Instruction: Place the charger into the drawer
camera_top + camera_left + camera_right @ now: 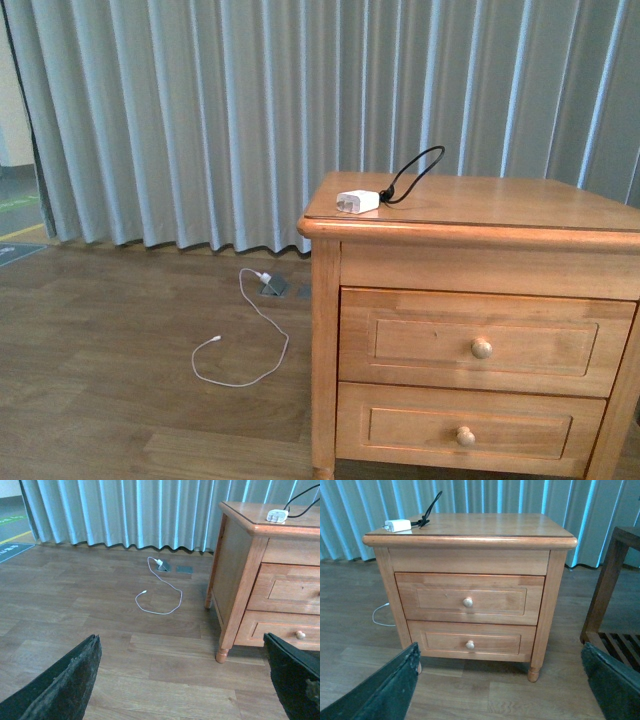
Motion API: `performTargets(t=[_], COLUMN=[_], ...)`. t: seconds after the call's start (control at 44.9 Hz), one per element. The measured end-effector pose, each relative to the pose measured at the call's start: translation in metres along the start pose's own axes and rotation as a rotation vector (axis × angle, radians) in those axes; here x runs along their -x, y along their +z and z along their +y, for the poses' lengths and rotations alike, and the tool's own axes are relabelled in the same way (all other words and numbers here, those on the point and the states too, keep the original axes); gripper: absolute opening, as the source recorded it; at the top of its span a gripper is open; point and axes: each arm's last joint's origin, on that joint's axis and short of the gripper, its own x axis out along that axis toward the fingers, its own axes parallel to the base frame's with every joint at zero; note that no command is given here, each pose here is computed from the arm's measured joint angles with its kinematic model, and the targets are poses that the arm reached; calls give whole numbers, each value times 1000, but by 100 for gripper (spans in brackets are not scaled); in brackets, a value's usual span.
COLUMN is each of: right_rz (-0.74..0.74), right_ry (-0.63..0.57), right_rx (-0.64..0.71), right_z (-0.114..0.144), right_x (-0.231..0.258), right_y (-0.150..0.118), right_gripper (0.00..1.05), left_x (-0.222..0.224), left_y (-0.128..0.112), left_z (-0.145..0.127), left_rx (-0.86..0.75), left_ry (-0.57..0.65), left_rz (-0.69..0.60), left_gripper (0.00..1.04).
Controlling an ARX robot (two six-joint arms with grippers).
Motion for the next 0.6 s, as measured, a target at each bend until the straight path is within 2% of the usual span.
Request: performTargets(t=[0.446, 0.535, 0.602], right_rz=[0, 117, 123], right_ry=[0, 75, 102], right_rx=[0, 47, 67], right_z=[0, 0, 2], right_x=[0, -7, -22], right_y=[0, 4, 18], right_gripper=[96, 96, 96], left_x=[0, 0, 0], left_y=[0, 0, 0], left_z=[0, 0, 0], left_rx=[0, 0, 0], left_ry=[0, 0, 0], left_rz=[0, 0, 0], left_gripper=[99, 99, 99])
